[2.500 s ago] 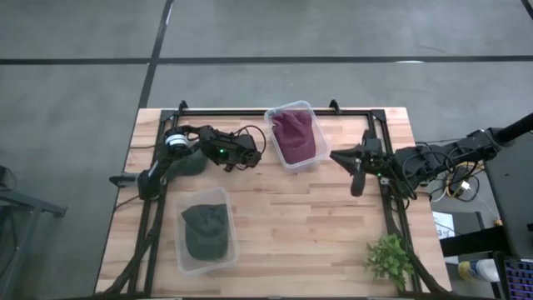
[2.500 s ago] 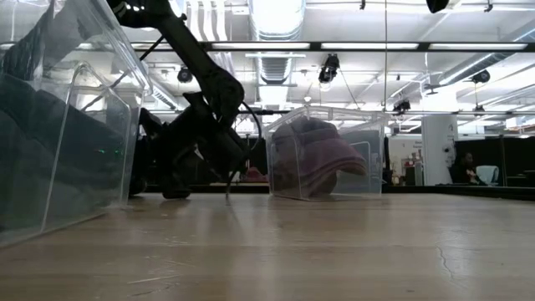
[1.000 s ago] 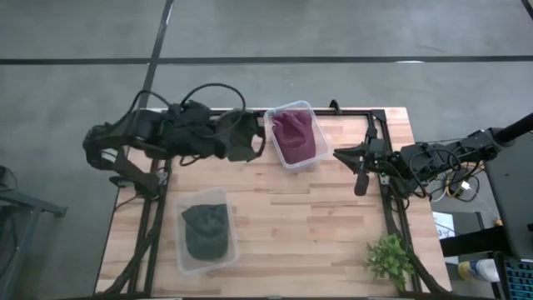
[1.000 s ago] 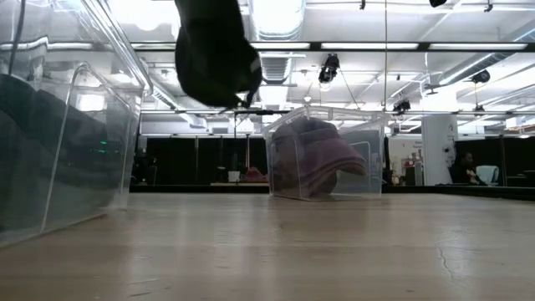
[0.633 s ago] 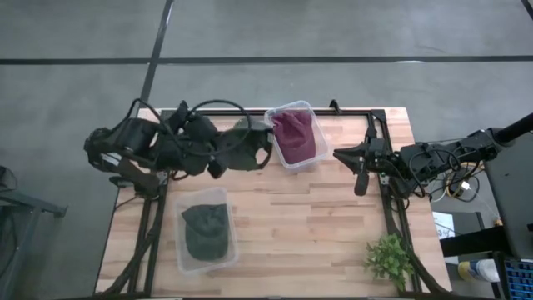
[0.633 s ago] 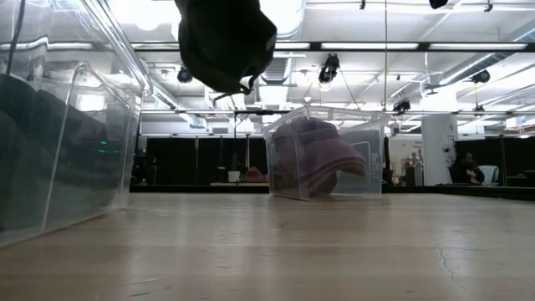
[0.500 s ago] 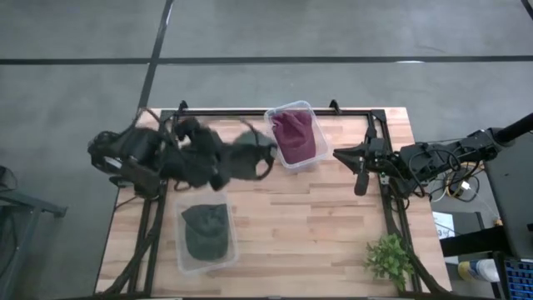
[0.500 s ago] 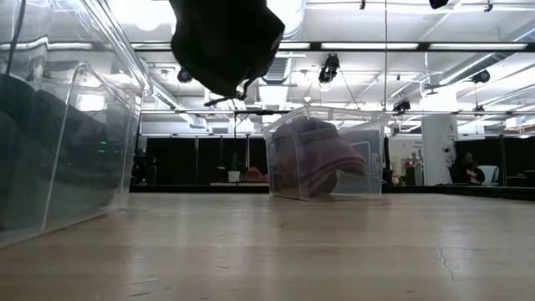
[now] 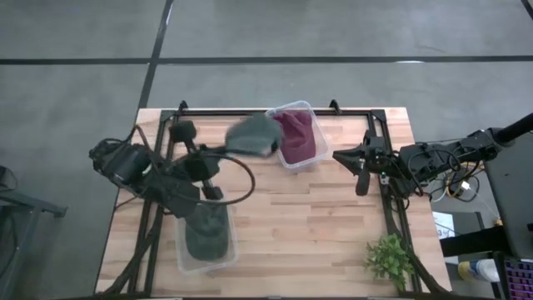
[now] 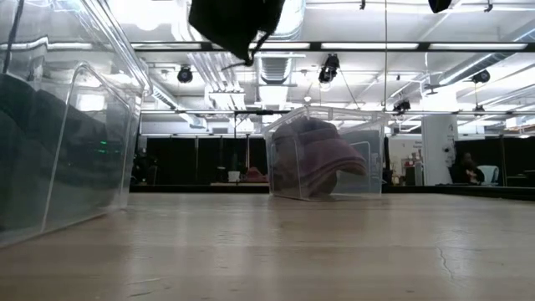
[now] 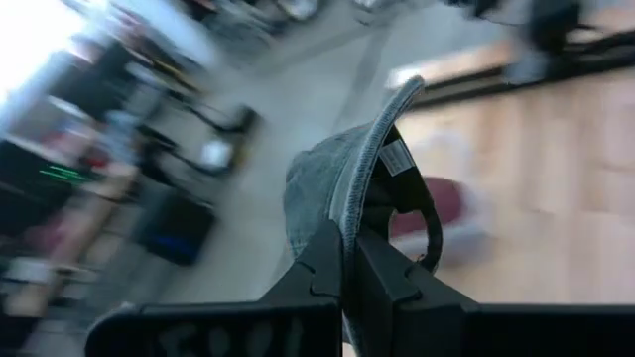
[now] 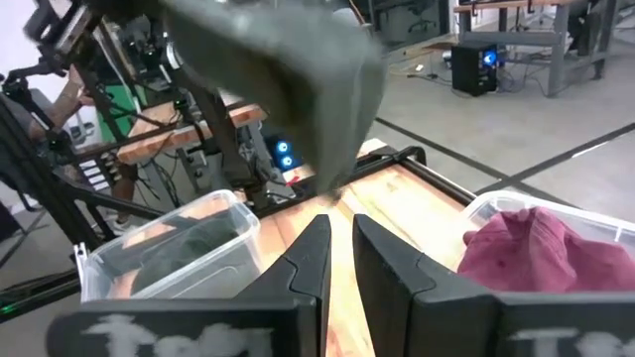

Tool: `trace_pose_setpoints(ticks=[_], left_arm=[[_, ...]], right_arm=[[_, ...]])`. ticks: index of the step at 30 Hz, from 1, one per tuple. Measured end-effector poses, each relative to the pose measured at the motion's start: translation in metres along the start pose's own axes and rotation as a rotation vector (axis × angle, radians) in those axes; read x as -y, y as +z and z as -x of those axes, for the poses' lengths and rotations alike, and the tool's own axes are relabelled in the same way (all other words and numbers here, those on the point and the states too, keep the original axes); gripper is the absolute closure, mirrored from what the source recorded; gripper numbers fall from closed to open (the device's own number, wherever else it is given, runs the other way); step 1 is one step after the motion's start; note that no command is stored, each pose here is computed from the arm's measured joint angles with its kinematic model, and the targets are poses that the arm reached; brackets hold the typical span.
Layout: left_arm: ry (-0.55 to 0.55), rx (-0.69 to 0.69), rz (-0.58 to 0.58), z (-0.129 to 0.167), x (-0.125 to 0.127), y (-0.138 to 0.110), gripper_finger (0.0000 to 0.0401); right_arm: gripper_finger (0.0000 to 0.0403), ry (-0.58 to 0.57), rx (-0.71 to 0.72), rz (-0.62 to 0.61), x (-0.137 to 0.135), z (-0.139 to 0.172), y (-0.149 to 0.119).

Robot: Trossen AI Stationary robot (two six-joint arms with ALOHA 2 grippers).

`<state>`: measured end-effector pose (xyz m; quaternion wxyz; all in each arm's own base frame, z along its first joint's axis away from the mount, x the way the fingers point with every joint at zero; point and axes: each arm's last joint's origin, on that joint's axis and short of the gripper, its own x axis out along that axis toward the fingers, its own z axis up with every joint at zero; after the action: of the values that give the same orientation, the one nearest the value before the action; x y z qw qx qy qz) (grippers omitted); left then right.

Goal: Pick & Place hat
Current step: Put the green cap into the bottom transparent bin

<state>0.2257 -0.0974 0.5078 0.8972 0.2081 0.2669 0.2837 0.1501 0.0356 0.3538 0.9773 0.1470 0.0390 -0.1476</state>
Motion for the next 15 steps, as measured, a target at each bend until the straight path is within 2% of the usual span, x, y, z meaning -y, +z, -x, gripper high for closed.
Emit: trace_pose_setpoints(ticks=[5, 9, 12, 15], left_arm=[[0.256, 0.04, -0.211, 0.002, 0.002, 0.002, 0.0395], [0.454, 0.027, -0.405, -0.003, 0.017, 0.004, 0.0395], [0.476, -0.012, -0.592, -0.009, 0.034, 0.003, 0.0395], [0.475, -0.037, -0.699, -0.017, 0.05, 0.0, 0.0395]], right_arm=[[0.036, 0.0, 0.0, 0.001, 0.0, 0.0, 0.0], [0.036, -0.001, -0.001, 0.001, 0.0, 0.0, 0.0], [0.036, -0.001, -0.001, 0.003, 0.0, 0.0, 0.0], [0.036, -0.001, -0.002, 0.005, 0.0, 0.0, 0.0]])
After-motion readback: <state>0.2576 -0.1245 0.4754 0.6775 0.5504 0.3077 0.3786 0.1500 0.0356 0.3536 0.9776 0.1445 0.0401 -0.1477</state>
